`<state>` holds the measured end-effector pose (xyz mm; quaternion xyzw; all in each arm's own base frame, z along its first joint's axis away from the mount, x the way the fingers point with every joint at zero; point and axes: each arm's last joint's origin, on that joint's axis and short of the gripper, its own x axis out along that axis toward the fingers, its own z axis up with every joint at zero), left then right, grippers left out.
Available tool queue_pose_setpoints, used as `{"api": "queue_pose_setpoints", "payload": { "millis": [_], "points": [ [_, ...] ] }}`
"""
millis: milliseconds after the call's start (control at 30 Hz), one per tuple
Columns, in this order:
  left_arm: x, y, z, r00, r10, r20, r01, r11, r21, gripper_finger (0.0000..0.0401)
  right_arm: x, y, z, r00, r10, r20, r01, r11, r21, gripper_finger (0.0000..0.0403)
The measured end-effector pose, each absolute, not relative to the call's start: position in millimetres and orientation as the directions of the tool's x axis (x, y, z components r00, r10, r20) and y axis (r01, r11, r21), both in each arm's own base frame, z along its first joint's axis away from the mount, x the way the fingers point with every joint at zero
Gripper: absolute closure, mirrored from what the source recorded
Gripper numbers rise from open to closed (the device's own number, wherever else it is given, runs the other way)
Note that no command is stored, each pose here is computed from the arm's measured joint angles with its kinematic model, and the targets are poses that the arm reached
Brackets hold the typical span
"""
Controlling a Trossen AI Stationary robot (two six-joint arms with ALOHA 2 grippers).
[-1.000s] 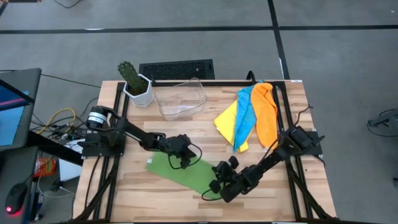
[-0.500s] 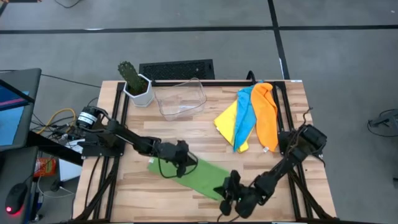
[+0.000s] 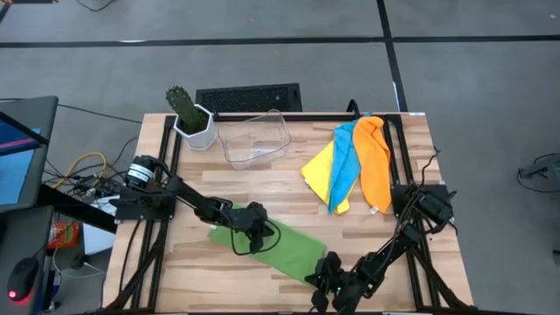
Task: Fold microfiber towels
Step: Fold the green microfiber cloth
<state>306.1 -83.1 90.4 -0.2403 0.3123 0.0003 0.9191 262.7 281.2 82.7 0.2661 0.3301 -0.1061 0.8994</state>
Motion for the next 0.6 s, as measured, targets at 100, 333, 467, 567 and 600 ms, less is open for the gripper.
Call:
{"api": "queue_pose_setpoints", "payload": {
  "millis": [100,333,467,567,600],
  "points": [
    [307,-82,89,0.803,-0.155,-0.575,-0.145,0.885,-0.442,0.0401,265,278,90,0.756,0.005,-0.654,0.362,0.829,0.426,0.0383],
    [306,-76,113,0.833,-0.168,-0.527,-0.119,0.876,-0.468,0.0401,262,263,154,0.789,0.006,-0.614,0.327,0.843,0.428,0.0370],
    [306,-68,123,0.851,-0.149,-0.503,-0.127,0.873,-0.472,0.0401,255,231,181,0.714,-0.066,-0.697,0.420,0.837,0.351,0.0361],
    [307,-65,131,0.866,-0.150,-0.477,-0.115,0.869,-0.482,0.0401,252,207,194,0.632,-0.090,-0.769,0.438,0.861,0.259,0.0333],
    [306,-65,133,0.865,-0.150,-0.478,-0.113,0.871,-0.478,0.0401,252,200,197,0.608,-0.096,-0.788,0.435,0.871,0.230,0.0320]
  ]
}}
